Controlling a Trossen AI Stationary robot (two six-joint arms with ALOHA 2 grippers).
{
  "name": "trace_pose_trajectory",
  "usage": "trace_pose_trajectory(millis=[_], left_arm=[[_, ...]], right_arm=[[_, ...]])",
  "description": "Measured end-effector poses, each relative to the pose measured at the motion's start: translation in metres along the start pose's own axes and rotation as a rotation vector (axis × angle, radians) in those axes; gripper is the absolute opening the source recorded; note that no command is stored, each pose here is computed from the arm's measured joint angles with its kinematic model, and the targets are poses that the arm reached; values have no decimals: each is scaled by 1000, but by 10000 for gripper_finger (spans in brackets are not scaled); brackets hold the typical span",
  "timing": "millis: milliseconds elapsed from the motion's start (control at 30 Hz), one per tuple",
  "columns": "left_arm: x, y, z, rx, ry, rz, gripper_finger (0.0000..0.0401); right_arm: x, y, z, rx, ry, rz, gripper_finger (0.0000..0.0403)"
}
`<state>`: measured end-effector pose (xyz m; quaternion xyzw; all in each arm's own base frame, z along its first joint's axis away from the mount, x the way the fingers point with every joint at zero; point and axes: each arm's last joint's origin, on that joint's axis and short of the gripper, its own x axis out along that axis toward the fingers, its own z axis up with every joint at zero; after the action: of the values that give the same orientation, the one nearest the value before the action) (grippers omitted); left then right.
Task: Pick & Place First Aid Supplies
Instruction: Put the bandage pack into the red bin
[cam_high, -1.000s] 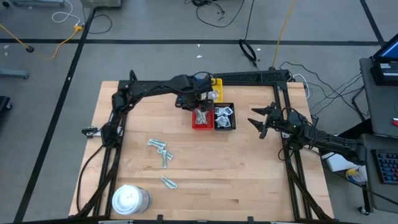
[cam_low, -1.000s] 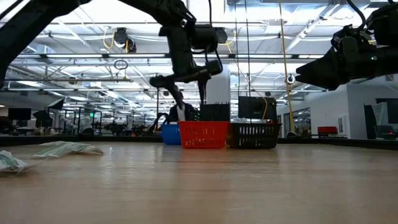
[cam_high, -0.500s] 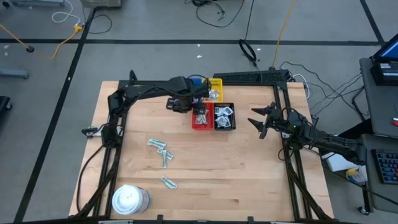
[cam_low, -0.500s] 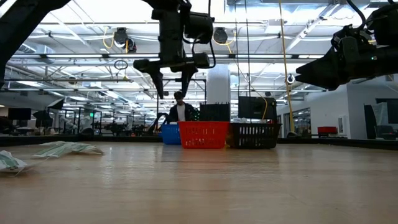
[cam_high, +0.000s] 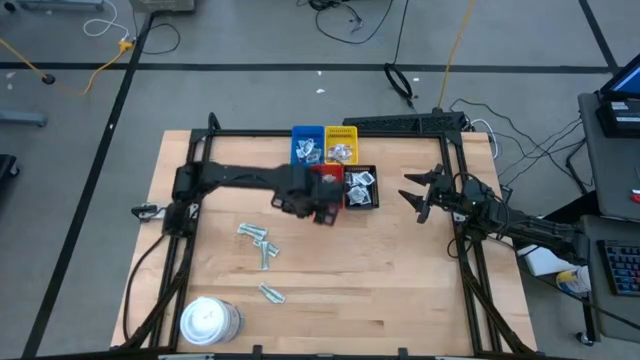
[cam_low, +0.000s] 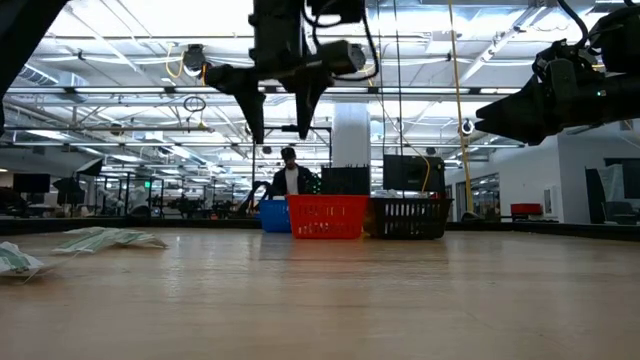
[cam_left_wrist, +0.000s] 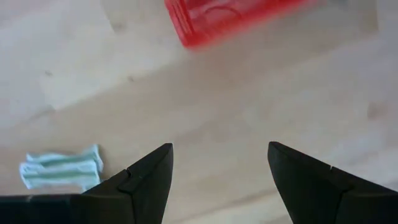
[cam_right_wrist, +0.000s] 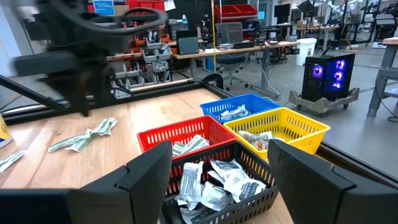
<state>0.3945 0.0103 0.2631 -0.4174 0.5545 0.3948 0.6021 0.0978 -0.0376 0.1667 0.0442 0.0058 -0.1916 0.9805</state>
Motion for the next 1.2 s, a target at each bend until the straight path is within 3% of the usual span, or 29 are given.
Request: trace_pose_trajectory(millis=[300, 633, 1200], left_arm=[[-1, -21, -76, 72, 15, -2, 269], [5, -24, -148, 75, 37, 28, 269], [23, 13, -200, -100, 87, 81, 269]], right_arm=[[0, 0, 0, 0, 0, 0, 261], [0, 0, 0, 0, 0, 0, 260], [0, 0, 0, 0, 0, 0, 262]])
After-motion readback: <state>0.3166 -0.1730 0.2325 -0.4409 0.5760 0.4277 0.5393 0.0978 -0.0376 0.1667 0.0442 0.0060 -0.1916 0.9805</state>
